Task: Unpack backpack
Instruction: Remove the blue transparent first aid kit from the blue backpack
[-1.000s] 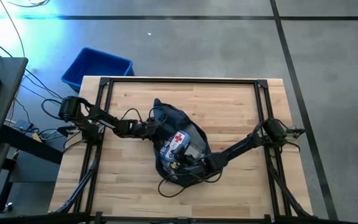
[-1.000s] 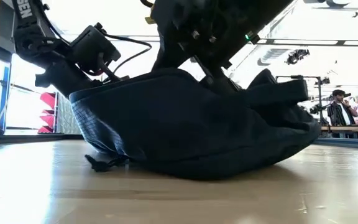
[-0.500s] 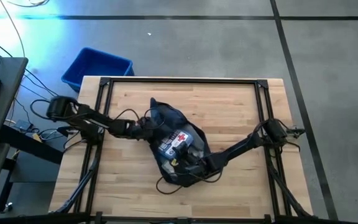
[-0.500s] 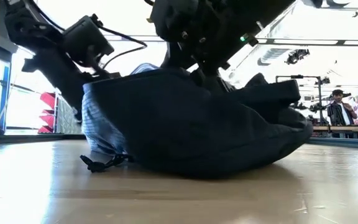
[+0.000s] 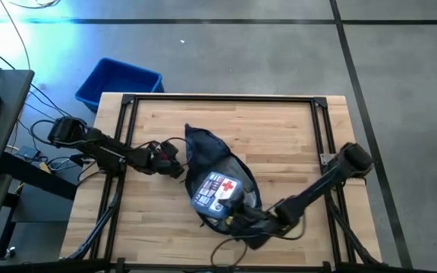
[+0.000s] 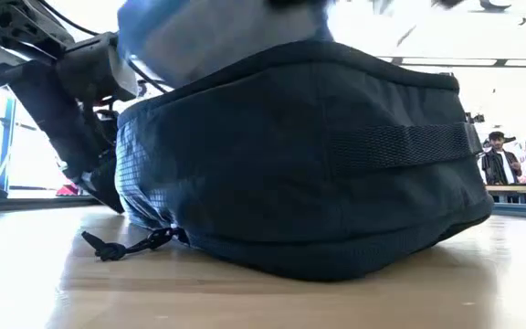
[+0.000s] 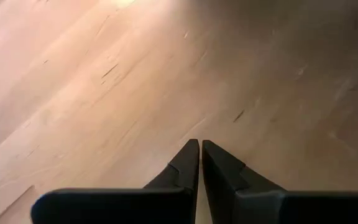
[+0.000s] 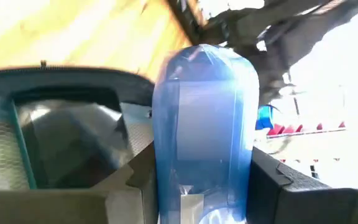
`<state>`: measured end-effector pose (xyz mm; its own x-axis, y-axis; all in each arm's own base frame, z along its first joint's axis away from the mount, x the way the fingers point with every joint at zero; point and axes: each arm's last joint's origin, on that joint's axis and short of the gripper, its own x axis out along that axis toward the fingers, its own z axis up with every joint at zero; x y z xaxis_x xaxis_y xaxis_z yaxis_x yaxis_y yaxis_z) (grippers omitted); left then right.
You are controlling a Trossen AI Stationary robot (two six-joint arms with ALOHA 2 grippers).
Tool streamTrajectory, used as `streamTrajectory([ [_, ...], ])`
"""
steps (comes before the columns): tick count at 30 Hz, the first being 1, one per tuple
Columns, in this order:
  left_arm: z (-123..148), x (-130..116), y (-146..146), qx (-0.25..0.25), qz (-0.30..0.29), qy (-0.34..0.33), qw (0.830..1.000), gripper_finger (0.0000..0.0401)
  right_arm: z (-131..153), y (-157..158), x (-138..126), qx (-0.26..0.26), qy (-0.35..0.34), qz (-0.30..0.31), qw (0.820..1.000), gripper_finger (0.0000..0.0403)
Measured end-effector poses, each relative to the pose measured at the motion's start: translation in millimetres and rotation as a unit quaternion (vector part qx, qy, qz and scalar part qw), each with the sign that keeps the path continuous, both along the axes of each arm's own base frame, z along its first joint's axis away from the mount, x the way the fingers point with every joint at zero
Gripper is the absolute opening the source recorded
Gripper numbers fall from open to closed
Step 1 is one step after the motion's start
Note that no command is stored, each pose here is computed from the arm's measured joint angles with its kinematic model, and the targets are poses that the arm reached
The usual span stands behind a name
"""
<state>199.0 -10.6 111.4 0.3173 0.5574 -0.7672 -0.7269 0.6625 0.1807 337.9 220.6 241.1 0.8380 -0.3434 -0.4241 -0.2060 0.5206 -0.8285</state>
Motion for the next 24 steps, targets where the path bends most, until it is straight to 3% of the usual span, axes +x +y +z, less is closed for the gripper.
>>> streamTrajectory([
  [2,0.4,0.0,-1.7,0.000,-0.003,0.001,1.000,0.0000,19.5,-9.7,-11.6,0.001,-0.017,-0.031,0.999,0.0138],
  [5,7.0,4.5,-4.8,0.002,-0.009,0.007,1.000,0.0000,42.3,-48.1,-32.6,0.017,-0.026,-0.120,0.992,0.0138],
  [9,22.2,14.5,-10.6,0.017,-0.017,0.008,1.000,0.0000,39.6,-112.7,-70.3,0.043,-0.024,-0.266,0.963,0.0138],
  [14,42.7,29.9,-18.3,0.040,-0.043,-0.007,0.998,0.0000,-5.6,-181.3,-99.0,0.072,-0.022,-0.396,0.915,0.0138],
  [19,61.5,44.0,-24.7,0.043,-0.067,-0.030,0.996,0.0000,-65.5,-225.2,-90.0,0.088,-0.008,-0.408,0.909,0.0138],
  [22,69.7,49.1,-30.9,0.033,-0.085,-0.040,0.995,0.0000,-91.3,-248.7,-85.9,0.041,-0.003,-0.421,0.906,0.0138],
  [24,74.5,51.7,-34.8,0.031,-0.091,-0.048,0.994,0.0000,-96.2,-265.6,-77.3,0.039,-0.014,-0.424,0.905,0.0138],
])
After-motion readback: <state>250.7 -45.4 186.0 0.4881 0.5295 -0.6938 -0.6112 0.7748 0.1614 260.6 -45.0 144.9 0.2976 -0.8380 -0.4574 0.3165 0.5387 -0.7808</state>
